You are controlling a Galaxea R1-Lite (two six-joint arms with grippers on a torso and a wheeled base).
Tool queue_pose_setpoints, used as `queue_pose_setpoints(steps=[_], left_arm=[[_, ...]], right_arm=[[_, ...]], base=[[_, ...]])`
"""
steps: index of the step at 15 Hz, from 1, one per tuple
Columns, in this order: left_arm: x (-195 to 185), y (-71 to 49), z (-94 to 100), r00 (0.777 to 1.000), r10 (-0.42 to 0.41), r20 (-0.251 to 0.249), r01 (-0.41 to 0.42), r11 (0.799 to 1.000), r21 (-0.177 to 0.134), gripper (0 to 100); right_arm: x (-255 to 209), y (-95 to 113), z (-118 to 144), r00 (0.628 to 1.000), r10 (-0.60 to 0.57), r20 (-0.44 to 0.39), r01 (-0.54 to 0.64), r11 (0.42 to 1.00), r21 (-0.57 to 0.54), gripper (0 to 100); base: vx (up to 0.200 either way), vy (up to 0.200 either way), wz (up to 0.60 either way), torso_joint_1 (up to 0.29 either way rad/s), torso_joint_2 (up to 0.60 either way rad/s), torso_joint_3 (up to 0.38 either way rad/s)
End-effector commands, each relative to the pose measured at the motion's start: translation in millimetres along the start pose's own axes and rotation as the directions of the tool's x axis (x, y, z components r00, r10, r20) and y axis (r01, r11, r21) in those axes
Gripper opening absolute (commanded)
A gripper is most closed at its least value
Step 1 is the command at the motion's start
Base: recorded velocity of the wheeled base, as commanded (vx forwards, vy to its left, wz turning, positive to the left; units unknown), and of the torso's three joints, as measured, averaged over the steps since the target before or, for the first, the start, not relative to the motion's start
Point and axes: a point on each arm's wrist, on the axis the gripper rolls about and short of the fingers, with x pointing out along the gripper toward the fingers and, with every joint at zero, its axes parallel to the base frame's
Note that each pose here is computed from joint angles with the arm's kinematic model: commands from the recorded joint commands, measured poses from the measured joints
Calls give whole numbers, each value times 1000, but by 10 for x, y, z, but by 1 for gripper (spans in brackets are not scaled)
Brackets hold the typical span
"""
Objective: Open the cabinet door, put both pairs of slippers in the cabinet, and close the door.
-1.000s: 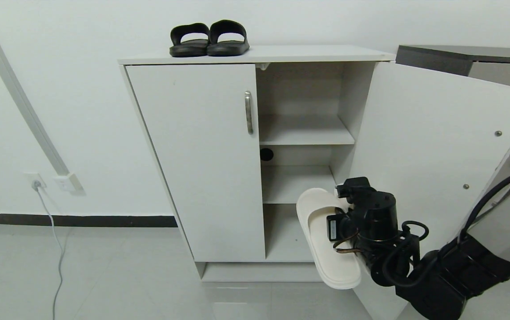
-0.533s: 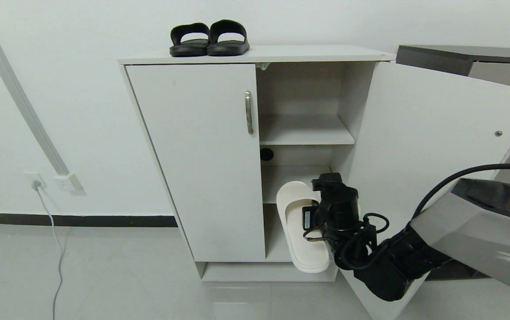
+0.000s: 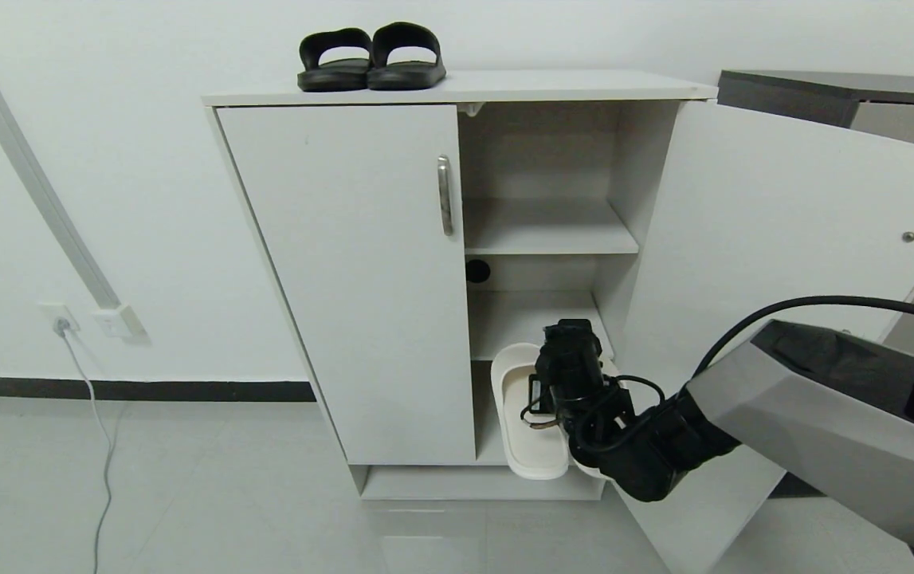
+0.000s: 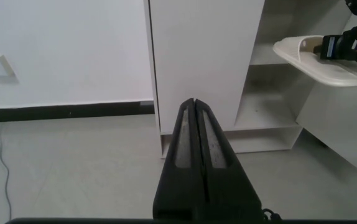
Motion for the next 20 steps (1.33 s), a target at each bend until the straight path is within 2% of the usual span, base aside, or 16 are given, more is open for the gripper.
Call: queue_pose_setpoints(steps=[1, 5, 8, 12, 13, 20], left_arm=[[1, 0, 0, 1000, -1, -2, 1, 1000, 2, 0], [1, 0, 0, 1000, -1, -2, 1, 1000, 2, 0], [1, 0, 0, 1000, 1, -2, -1, 1000, -3, 0], [1, 0, 0, 1000, 1, -2, -1, 1000, -4, 0], [1, 0, 0, 1000, 2, -2, -2, 1000, -4, 0], [1, 0, 0, 1000, 1, -2, -1, 1000, -3, 0]], right_arm=[[14, 12, -38, 1000, 1, -6, -1, 1000, -5, 0], [41, 37, -127, 1000, -4, -13, 3, 1000, -14, 0], [36, 54, -96, 1000, -16, 25, 16, 1000, 2, 0], [57, 86, -144, 984, -28, 178, 38, 998, -52, 0], [92, 71, -191, 967, -17, 254, 39, 996, -81, 0], [129, 47, -214, 964, -23, 264, 49, 995, -90, 0]], base=[[0, 0, 0, -2, 2, -173], [0, 0, 0, 2, 1, -197], [0, 0, 0, 6, 2, -198], [0, 0, 0, 2, 3, -35], [0, 0, 0, 0, 0, 0], [0, 0, 0, 0, 0, 0]])
